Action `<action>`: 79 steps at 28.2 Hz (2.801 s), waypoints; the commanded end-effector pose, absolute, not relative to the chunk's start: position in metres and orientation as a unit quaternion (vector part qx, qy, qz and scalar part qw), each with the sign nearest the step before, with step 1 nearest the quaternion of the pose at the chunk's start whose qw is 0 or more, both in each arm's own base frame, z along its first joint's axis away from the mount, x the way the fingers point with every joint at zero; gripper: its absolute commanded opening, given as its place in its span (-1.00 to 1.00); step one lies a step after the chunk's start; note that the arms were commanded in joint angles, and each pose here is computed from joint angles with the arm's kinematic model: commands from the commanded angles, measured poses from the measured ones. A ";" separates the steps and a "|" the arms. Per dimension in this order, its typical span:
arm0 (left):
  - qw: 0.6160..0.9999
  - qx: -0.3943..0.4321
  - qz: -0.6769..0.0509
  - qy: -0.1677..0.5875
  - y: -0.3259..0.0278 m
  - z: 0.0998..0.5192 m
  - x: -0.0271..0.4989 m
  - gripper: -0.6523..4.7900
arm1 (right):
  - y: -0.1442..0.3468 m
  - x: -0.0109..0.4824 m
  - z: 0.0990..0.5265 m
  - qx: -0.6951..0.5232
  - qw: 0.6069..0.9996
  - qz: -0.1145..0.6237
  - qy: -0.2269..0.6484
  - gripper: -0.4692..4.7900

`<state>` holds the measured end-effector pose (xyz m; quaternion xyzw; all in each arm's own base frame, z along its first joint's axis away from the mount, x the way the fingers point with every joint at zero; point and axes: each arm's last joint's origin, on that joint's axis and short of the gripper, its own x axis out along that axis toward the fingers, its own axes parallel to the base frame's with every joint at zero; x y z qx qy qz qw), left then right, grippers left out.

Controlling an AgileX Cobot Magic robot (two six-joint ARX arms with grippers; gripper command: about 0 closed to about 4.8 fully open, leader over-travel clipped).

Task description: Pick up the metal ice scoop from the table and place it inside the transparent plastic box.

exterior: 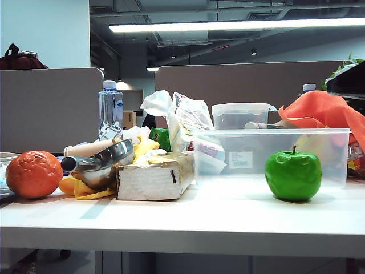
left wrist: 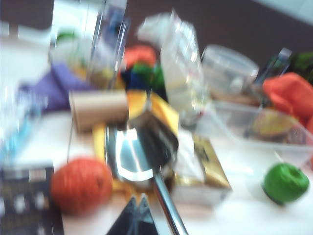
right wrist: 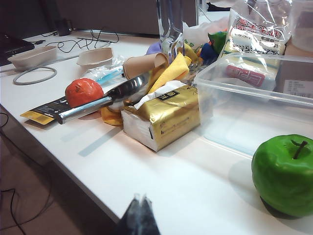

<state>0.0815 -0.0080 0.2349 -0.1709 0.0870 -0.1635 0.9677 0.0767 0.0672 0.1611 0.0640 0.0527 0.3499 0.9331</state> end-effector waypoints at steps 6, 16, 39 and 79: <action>0.838 -0.298 -0.290 0.353 -0.019 0.270 0.151 0.33 | 0.067 0.077 0.163 0.066 0.933 0.351 0.046 -0.82; 0.784 -0.204 -0.251 0.530 -0.081 0.236 0.226 1.00 | 0.068 0.077 0.162 0.065 0.933 0.351 0.049 -0.82; 0.791 -0.206 -0.205 0.538 -0.093 0.190 0.273 -0.78 | 0.068 0.077 0.162 0.065 0.933 0.351 0.049 -0.82; 0.763 0.473 -0.340 0.282 -0.260 0.319 0.342 -0.78 | 0.067 0.077 0.163 0.065 0.933 0.350 0.048 -0.82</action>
